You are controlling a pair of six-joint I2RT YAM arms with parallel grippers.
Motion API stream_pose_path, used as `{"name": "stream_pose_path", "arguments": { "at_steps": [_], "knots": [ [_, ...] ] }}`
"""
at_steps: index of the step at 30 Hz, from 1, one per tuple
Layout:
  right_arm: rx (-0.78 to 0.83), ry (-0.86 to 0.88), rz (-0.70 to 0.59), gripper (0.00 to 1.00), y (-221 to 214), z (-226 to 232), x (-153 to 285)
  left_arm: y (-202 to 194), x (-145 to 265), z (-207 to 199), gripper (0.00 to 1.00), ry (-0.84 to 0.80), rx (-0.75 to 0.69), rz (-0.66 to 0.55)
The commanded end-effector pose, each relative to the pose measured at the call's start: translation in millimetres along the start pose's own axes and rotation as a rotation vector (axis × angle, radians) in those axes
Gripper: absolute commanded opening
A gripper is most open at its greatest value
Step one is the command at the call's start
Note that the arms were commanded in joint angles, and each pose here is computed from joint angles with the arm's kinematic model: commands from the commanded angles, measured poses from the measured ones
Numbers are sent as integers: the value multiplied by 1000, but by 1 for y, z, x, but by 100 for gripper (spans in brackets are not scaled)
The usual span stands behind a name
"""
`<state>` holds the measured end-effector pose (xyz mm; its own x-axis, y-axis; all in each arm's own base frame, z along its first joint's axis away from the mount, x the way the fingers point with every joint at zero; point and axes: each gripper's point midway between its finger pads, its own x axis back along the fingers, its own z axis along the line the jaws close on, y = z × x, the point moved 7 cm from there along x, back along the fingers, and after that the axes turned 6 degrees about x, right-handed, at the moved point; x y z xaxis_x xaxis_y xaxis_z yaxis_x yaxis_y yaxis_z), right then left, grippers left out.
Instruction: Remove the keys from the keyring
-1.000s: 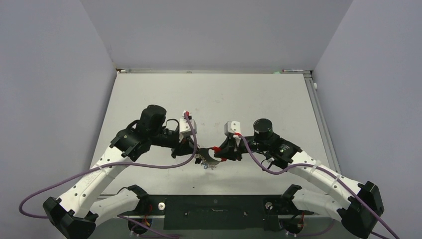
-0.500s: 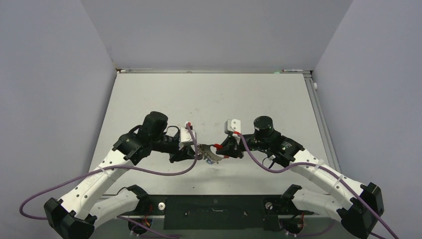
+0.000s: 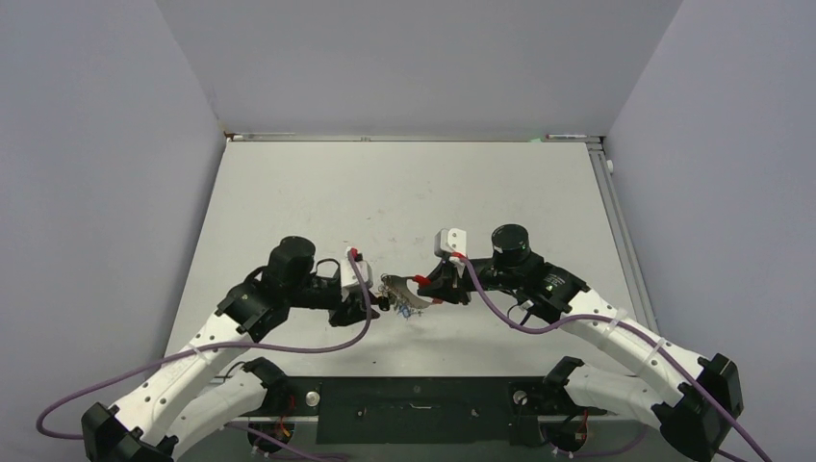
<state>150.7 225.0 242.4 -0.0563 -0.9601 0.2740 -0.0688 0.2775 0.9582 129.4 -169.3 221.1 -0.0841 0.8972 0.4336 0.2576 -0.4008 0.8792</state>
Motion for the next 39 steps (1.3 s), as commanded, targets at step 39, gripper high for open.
{"name": "stream_pose_path", "arguments": {
  "at_steps": [39],
  "knots": [
    [902,-481,-55,5,73,-10,21,33,-9,-3,58,92,-346,-563]
  ]
}}
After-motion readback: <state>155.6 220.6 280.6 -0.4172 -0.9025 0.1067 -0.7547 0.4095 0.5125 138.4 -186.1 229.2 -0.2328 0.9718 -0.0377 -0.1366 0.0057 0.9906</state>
